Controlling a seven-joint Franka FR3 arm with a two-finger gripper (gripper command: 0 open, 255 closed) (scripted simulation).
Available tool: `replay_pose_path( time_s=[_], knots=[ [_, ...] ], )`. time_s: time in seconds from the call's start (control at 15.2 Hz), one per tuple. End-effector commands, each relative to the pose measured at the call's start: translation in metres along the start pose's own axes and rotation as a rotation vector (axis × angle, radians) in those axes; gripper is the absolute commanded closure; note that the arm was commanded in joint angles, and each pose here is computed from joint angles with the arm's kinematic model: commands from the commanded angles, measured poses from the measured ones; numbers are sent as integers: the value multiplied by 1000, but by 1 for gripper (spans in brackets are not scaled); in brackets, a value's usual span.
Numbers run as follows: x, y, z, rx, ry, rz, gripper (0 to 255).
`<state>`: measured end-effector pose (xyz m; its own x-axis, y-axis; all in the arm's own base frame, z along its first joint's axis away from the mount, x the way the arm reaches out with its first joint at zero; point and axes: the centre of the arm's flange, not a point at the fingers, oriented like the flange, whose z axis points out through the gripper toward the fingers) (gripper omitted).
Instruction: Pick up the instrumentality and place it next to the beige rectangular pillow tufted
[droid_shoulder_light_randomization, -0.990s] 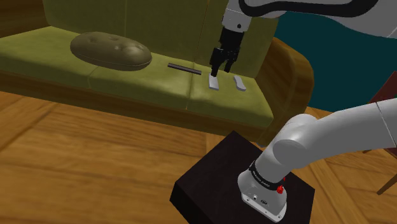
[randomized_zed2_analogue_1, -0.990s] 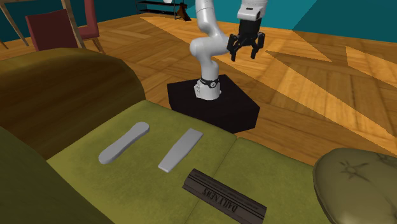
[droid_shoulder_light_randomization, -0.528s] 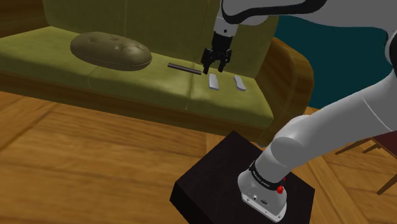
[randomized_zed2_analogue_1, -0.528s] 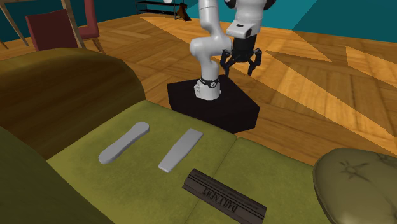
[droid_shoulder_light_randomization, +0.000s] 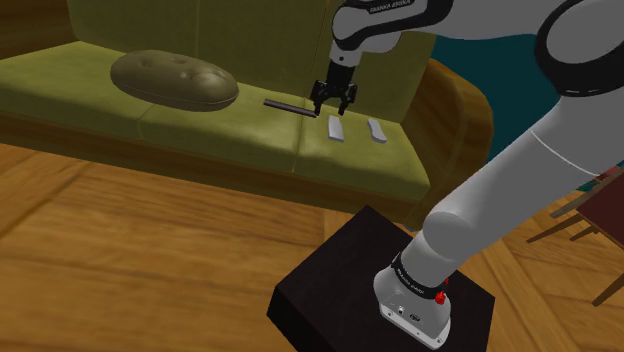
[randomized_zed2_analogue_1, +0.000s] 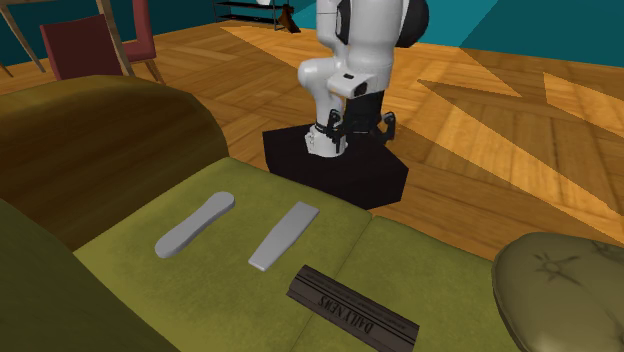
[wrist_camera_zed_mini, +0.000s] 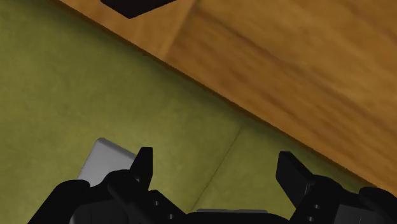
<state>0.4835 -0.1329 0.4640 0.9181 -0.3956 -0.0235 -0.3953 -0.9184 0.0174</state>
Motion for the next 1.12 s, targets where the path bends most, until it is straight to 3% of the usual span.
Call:
replay_pose_path(
  time_s=[0.0, 1.06],
  knots=[
    [18, 14, 10, 2, 2, 53, 0],
    [146, 158, 94, 17, 16, 468, 0]
  ],
)
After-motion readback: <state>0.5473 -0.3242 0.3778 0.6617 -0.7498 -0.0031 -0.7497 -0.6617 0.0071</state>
